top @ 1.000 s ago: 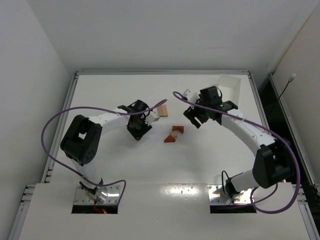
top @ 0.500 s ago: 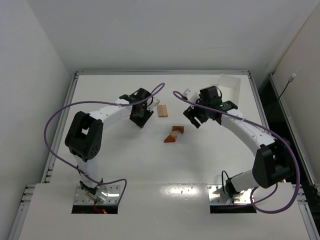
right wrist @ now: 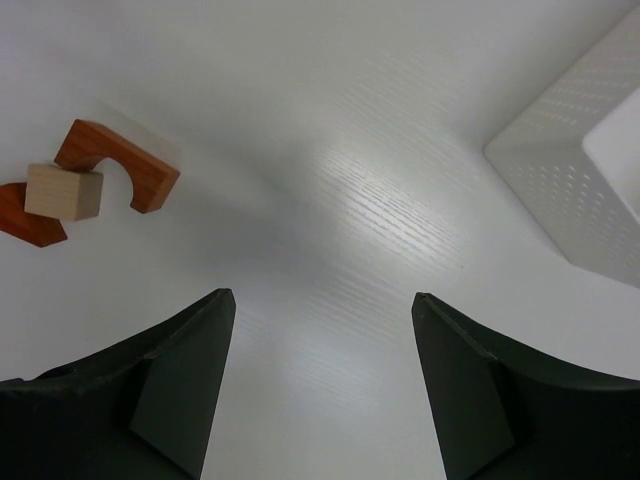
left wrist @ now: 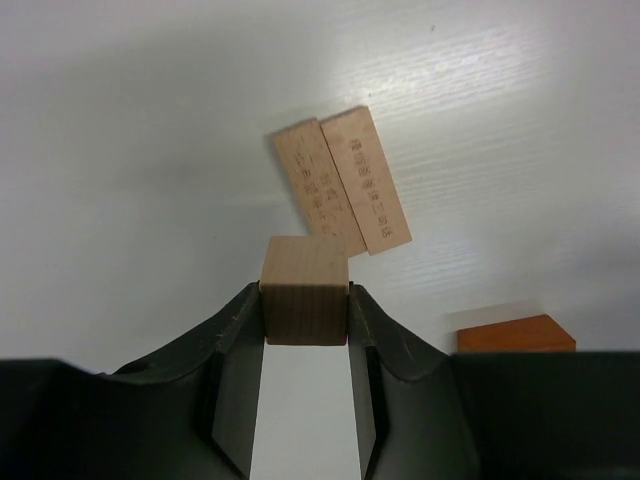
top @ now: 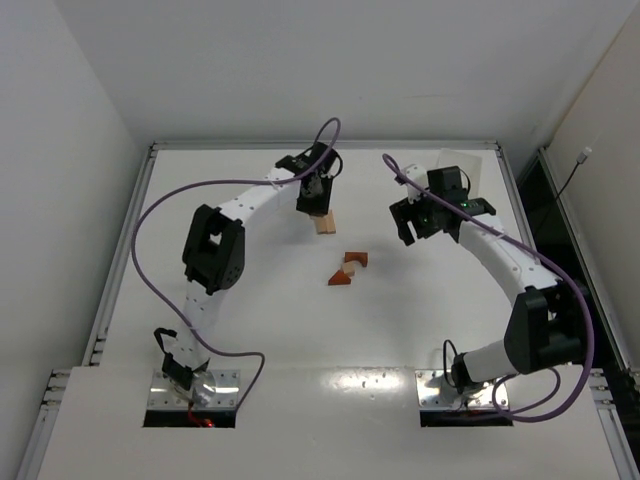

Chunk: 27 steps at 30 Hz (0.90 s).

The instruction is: Build the wood block tower

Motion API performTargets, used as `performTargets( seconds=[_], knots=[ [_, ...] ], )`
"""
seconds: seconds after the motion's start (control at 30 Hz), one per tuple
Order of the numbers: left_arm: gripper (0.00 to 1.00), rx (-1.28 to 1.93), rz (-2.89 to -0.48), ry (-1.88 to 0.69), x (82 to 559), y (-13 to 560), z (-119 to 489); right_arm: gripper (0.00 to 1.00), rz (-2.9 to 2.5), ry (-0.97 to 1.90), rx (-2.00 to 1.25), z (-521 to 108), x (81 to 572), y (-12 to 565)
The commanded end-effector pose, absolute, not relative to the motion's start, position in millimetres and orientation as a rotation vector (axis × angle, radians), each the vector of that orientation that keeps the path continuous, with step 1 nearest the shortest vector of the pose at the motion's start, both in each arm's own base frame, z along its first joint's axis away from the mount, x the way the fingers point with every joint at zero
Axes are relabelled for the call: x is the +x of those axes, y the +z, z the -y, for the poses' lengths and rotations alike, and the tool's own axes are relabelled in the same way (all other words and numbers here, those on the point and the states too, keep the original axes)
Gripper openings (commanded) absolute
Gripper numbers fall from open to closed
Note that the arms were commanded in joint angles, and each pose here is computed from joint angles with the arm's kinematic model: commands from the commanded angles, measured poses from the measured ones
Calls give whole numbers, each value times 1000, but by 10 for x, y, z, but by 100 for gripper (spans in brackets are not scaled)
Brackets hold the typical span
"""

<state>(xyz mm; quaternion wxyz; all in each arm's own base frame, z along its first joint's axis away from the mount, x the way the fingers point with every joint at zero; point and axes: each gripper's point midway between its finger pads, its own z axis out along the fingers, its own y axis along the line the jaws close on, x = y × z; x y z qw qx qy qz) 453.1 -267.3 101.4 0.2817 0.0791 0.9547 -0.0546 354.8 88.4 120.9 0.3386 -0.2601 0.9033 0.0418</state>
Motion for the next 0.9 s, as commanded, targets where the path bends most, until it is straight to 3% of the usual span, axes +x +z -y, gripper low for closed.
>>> performTargets(
  seconds=[0.0,0.43,0.87],
  knots=[
    [0,128,-2584,-199,4479,1008,2842,69,-2285,183,-581,-959,3655,1470],
    [0,121,-2522,-321,4816,1056,3075,69,-2304,196,-547,-881,3641,1401],
    [0,43,-2550,-318,4987,857,2896,69,-2288,198,-535,-902,3734,1459]
  ],
)
